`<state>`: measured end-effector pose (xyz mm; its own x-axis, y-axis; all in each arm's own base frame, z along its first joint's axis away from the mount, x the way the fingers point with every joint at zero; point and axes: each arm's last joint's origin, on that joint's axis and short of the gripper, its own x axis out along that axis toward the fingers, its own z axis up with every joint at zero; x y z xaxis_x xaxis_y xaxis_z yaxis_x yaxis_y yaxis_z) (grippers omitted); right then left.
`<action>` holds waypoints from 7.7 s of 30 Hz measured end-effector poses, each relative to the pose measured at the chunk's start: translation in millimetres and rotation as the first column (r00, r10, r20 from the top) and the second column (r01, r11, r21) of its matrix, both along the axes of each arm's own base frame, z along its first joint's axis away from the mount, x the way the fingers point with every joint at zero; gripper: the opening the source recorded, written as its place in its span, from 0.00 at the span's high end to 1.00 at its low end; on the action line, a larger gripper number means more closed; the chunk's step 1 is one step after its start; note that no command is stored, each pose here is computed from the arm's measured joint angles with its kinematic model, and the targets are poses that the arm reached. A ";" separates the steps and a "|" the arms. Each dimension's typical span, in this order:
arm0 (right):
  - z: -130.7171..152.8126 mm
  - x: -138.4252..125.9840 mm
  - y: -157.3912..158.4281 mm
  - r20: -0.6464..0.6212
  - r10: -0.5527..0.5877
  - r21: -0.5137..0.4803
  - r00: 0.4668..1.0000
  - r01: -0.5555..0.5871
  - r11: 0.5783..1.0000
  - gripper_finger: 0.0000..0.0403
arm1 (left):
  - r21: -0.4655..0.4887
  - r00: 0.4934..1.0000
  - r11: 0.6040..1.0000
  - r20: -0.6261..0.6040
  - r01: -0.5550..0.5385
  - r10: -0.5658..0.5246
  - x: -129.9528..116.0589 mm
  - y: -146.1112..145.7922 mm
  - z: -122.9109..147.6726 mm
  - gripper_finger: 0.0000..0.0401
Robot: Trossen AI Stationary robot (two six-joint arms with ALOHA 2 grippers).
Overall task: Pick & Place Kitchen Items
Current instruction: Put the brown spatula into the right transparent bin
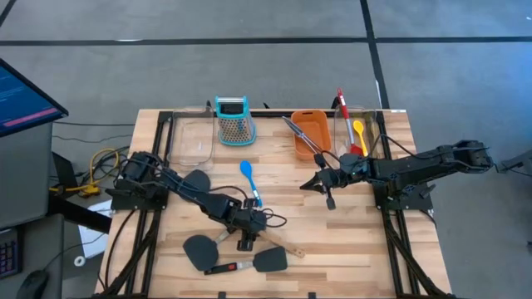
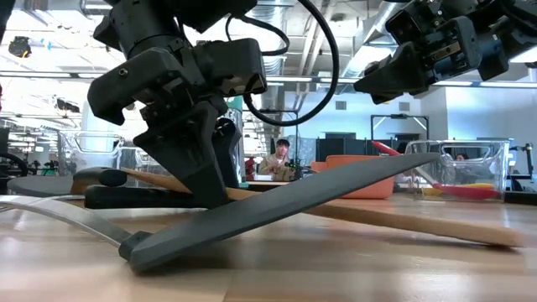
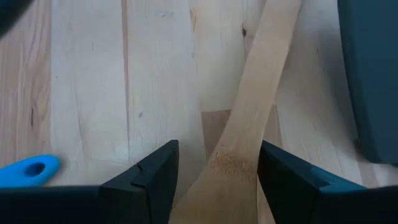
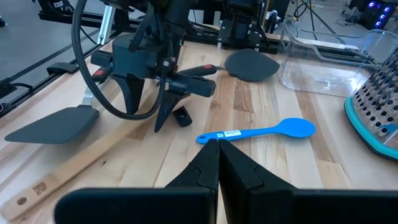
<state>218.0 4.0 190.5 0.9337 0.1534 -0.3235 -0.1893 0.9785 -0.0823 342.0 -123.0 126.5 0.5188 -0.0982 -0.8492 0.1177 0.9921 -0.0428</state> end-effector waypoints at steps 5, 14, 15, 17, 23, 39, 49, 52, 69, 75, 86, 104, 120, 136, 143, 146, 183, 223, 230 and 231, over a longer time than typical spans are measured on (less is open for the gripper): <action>0.0 0.0 0.1 0.000 0.000 0.000 1.000 0.000 1.000 1.00 | -0.006 1.000 1.000 0.003 0.002 -0.002 0.3 -0.3 0.2 0.60; 0.0 0.0 0.0 0.000 0.000 0.000 1.000 0.000 1.000 1.00 | -0.012 1.000 1.000 0.013 0.000 0.000 1.0 -0.8 0.7 0.74; 0.0 0.0 0.0 0.000 0.000 0.000 1.000 0.000 1.000 1.00 | -0.013 1.000 1.000 0.015 0.000 0.000 1.2 -0.9 0.8 0.75; 0.0 0.0 0.0 0.000 0.000 0.000 1.000 0.000 1.000 1.00 | -0.022 1.000 1.000 0.015 -0.014 0.014 1.3 -0.9 0.9 0.76; 0.0 0.0 0.1 0.000 0.000 0.000 1.000 0.000 1.000 1.00 | -0.046 0.999 0.998 0.018 -0.042 0.042 2.0 -1.3 1.4 0.77; 0.1 0.0 0.1 0.001 0.000 0.000 1.000 0.000 1.000 1.00 | -0.112 0.994 0.991 0.080 -0.069 0.078 4.3 -3.4 13.8 0.87; 0.3 0.1 0.0 0.003 0.000 0.000 1.000 0.000 1.000 1.00 | -0.129 0.973 0.989 0.208 -0.078 0.104 -1.4 0.1 55.9 0.99; 0.2 0.1 0.1 0.003 0.000 0.000 1.000 0.000 1.000 1.00 | -0.107 0.959 0.989 0.253 -0.106 0.130 -4.5 1.5 67.9 0.99; -0.1 0.0 0.0 -0.001 0.000 0.000 1.000 0.000 1.000 1.00 | 0.127 0.838 0.919 0.473 -0.372 0.274 -58.3 33.6 155.4 1.00; -0.3 -0.1 0.1 -0.003 0.000 0.001 1.000 0.000 1.000 1.00 | 0.198 0.763 0.867 0.588 -0.458 0.269 -81.8 46.1 188.7 1.00; -0.9 -0.3 0.0 -0.010 -0.001 0.003 1.000 0.001 1.000 1.00 | 0.342 0.572 0.553 0.756 -0.759 0.318 -135.0 74.2 239.1 1.00; -0.7 -0.3 0.1 -0.008 0.000 0.002 1.000 0.000 1.000 1.00 | 0.234 0.235 0.072 0.803 -0.969 0.548 -192.8 150.6 151.8 1.00; -0.8 -0.2 0.1 -0.008 -0.001 0.002 1.000 0.001 1.000 1.00 | 0.159 0.203 0.125 0.743 -0.979 0.638 -210.3 216.8 74.1 1.00; -0.8 -0.2 0.0 -0.008 0.000 0.000 1.000 0.000 1.000 1.00 | 0.177 0.208 0.124 0.612 -0.976 0.763 -230.4 231.0 17.1 1.00; -0.8 -0.3 -0.1 -0.009 -0.001 0.000 1.000 0.001 1.000 1.00 | 0.179 0.219 0.137 0.600 -0.974 0.769 -233.7 228.1 8.6 0.96; -0.9 -0.3 -0.1 -0.010 -0.001 0.000 1.000 0.001 1.000 1.00 | 0.185 0.223 0.138 0.594 -0.973 0.773 -235.1 227.0 5.6 0.91; -1.7 -0.6 0.0 -0.019 -0.001 0.002 1.000 0.001 1.000 1.00 | -0.068 0.180 0.518 0.893 -0.853 0.412 -201.9 207.1 60.4 0.83; 0.6 0.2 0.5 -0.007 -0.026 0.081 1.000 0.026 0.996 1.00 | -0.153 0.470 0.980 0.861 -0.125 0.194 -170.8 44.0 112.2 1.00; 1.3 0.5 0.5 0.001 -0.026 0.084 1.000 0.026 0.996 1.00 | -0.150 0.472 0.981 0.861 -0.125 0.191 -175.2 36.6 112.1 1.00; 1.4 0.4 0.5 0.001 -0.026 0.084 1.000 0.026 0.996 1.00 | -0.150 0.471 0.981 0.861 -0.127 0.192 -175.2 36.6 112.1 1.00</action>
